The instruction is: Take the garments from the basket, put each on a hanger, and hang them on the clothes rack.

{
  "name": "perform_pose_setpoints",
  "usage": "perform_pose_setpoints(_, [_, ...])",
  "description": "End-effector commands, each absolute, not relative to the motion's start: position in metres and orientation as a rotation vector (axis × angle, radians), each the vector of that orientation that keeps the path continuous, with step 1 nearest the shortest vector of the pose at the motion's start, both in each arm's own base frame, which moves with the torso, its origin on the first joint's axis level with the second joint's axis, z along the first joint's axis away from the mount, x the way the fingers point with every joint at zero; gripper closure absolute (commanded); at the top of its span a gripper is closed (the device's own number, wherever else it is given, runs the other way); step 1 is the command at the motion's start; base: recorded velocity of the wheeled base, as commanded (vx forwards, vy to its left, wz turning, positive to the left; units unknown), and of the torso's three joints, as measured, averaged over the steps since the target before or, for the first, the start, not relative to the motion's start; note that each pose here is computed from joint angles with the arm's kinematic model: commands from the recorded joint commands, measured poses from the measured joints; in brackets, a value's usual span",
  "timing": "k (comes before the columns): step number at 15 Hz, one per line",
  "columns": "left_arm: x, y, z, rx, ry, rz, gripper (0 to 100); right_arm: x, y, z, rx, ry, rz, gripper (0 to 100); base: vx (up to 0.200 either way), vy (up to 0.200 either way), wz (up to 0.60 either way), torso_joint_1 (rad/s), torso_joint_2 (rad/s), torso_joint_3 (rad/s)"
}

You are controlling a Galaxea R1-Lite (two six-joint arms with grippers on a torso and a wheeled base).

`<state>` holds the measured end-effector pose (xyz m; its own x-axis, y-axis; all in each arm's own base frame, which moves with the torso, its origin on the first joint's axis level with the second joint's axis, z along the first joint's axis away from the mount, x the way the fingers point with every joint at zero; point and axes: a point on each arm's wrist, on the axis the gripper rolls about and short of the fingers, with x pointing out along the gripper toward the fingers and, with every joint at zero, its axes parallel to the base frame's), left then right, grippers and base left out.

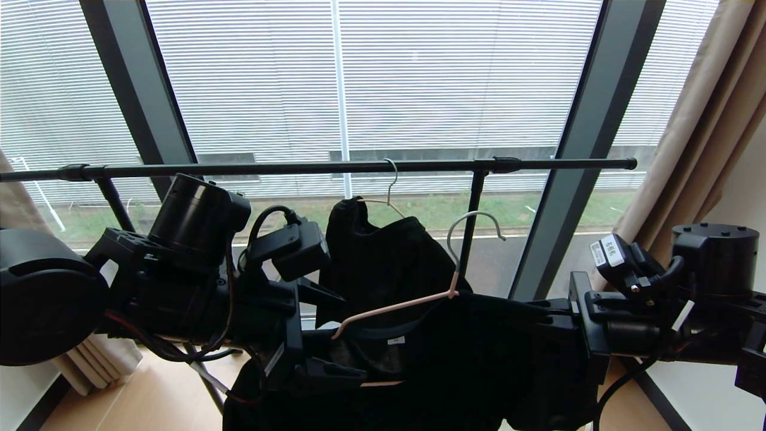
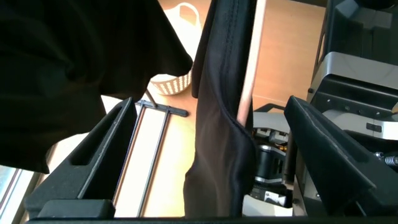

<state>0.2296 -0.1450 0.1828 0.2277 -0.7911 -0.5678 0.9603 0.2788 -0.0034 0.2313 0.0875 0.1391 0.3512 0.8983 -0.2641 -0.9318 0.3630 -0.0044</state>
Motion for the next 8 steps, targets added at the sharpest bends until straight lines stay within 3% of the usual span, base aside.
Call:
perform_pose_setpoints(1, [0.2296,-0.1458,0.1834,0.385,0.519,-1.246,100,0.2309,0.0875,0.14,-0.165,0.228,1.192,100,0.0,0.0,0.0,0.0,0.0,0.0])
perform_pose_setpoints(8, [0.2281,-0.145,0.1859,0.387,0.508,-1.247,100,0.2328,0.0889,0.1385,-0.163,0.233,1.195,100,0.0,0.0,0.0,0.0,0.0,0.0])
